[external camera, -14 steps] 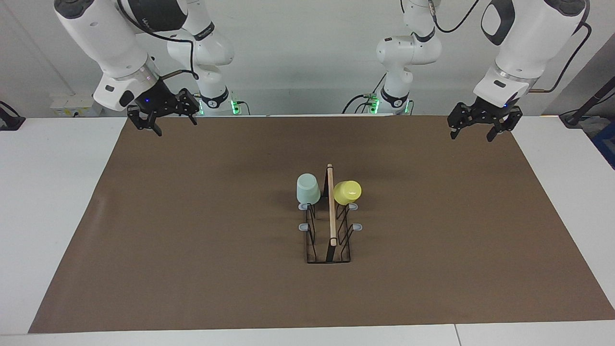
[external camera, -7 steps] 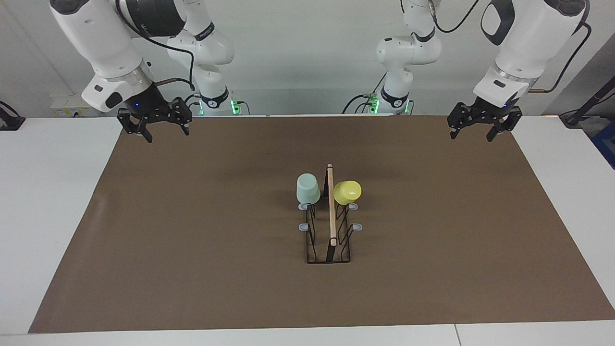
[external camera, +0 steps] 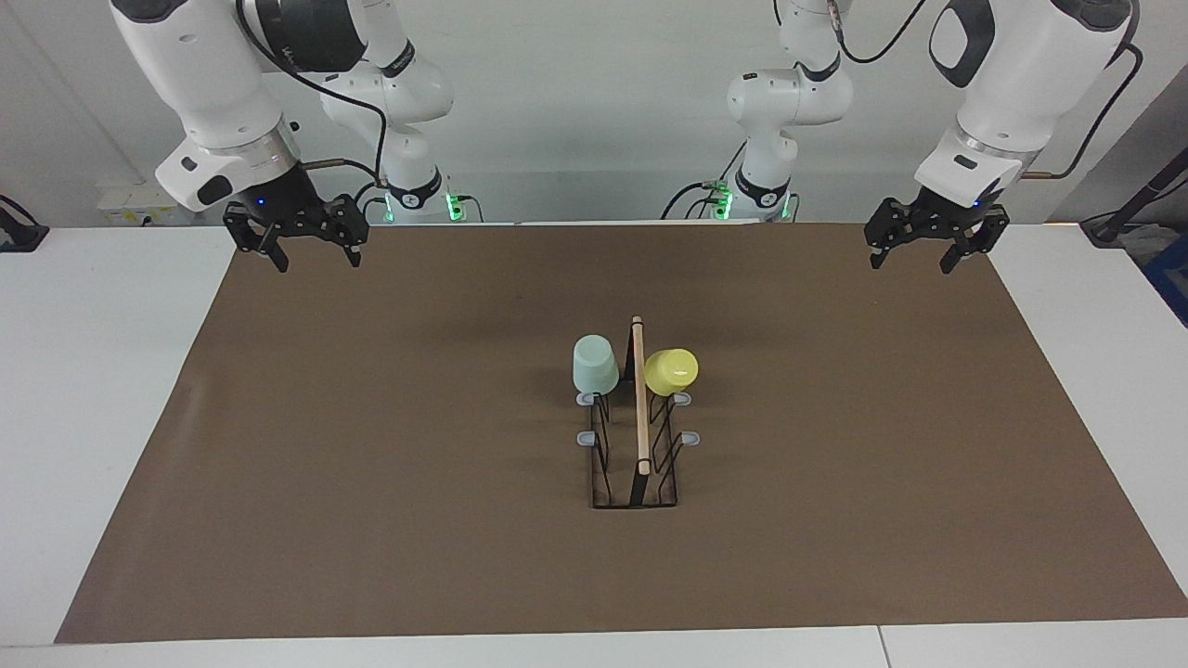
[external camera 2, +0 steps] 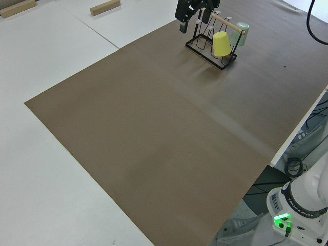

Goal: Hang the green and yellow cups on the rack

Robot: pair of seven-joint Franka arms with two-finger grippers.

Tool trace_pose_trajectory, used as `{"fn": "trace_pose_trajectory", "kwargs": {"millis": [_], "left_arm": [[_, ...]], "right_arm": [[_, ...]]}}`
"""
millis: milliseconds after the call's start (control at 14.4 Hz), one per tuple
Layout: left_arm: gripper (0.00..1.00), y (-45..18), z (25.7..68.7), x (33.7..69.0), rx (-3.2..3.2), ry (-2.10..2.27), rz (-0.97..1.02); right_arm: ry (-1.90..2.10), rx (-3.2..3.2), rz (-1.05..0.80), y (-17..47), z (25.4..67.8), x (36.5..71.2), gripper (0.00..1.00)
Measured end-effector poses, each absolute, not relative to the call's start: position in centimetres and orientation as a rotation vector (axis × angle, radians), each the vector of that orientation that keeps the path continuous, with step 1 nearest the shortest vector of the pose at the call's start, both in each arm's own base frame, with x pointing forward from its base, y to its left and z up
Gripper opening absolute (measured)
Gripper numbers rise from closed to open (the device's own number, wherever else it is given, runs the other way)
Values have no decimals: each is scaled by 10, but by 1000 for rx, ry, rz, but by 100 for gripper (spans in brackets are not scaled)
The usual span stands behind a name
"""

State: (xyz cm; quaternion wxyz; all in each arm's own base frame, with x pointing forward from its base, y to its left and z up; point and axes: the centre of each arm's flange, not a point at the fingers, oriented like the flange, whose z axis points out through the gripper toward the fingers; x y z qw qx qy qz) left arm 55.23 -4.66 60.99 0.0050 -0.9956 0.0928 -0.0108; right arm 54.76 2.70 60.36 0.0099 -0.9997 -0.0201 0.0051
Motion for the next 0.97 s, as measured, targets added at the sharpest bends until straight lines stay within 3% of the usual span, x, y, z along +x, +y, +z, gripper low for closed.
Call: {"fn": "trace_pose_trajectory", "kwargs": {"millis": [972], "left_arm": [[100,-47,611,552,-3118,290,-39]], "right_arm": [[-8,-3131,2,32,605,555,100]]}}
